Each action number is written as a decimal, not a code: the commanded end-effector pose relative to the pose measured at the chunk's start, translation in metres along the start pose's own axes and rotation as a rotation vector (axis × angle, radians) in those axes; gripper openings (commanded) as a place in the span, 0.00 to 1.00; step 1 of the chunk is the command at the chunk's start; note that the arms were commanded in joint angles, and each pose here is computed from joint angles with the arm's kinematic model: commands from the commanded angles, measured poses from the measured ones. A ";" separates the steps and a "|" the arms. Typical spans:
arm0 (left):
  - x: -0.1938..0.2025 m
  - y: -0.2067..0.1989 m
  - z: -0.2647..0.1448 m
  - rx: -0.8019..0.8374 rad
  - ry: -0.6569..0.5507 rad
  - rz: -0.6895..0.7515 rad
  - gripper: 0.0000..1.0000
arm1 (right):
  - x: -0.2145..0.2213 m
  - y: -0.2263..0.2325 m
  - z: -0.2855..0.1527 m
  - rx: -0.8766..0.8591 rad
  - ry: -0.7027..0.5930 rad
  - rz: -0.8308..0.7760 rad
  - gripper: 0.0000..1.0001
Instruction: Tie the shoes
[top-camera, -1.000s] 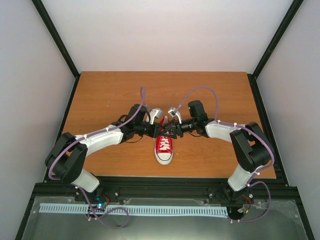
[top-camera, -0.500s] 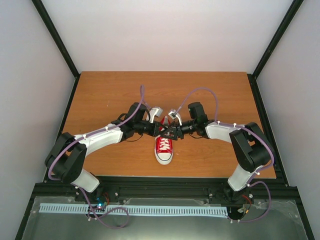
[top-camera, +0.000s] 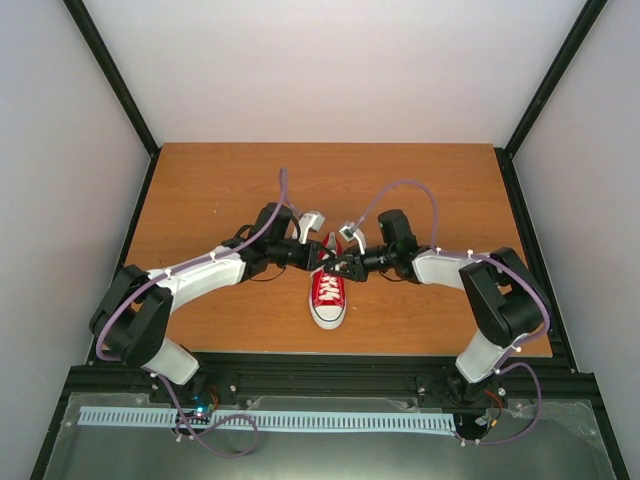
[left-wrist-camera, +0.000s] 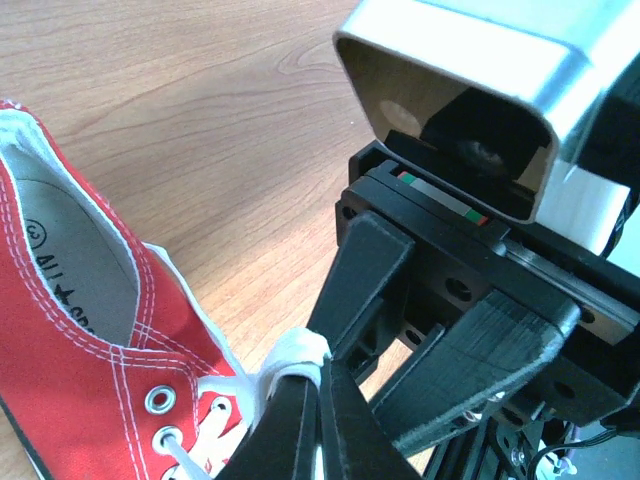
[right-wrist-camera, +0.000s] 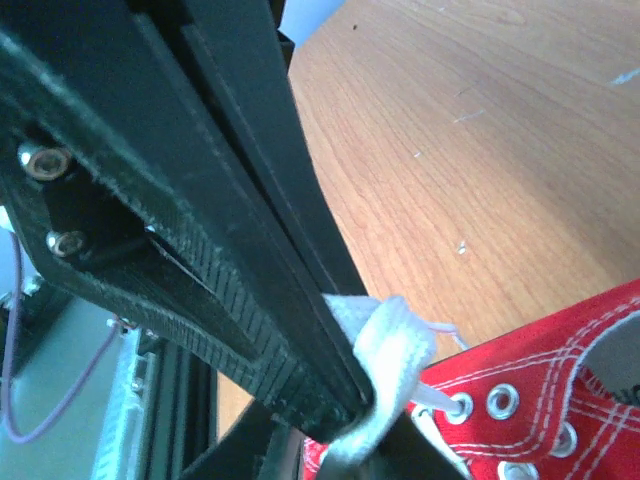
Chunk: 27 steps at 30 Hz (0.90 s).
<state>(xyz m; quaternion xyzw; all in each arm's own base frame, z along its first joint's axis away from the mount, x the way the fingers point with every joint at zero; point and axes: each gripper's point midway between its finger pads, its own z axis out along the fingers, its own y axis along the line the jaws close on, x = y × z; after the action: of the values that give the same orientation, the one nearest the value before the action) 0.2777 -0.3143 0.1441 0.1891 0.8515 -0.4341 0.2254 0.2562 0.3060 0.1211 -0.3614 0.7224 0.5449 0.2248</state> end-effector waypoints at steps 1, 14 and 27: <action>-0.016 -0.012 -0.008 0.017 -0.025 0.011 0.01 | -0.012 0.004 -0.004 0.039 -0.048 -0.067 0.10; -0.020 -0.007 -0.016 -0.023 -0.046 0.073 0.01 | -0.005 -0.009 -0.018 0.203 -0.083 -0.050 0.03; -0.010 -0.010 -0.009 0.015 0.035 0.078 0.01 | -0.028 0.020 -0.040 0.227 -0.158 -0.138 0.57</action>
<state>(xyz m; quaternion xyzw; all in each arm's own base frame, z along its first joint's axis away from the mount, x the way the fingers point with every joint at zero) 0.2768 -0.3081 0.1478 0.2078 0.8561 -0.4181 0.2216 0.2640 0.2821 0.1448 -0.3316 0.7505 0.4673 0.3293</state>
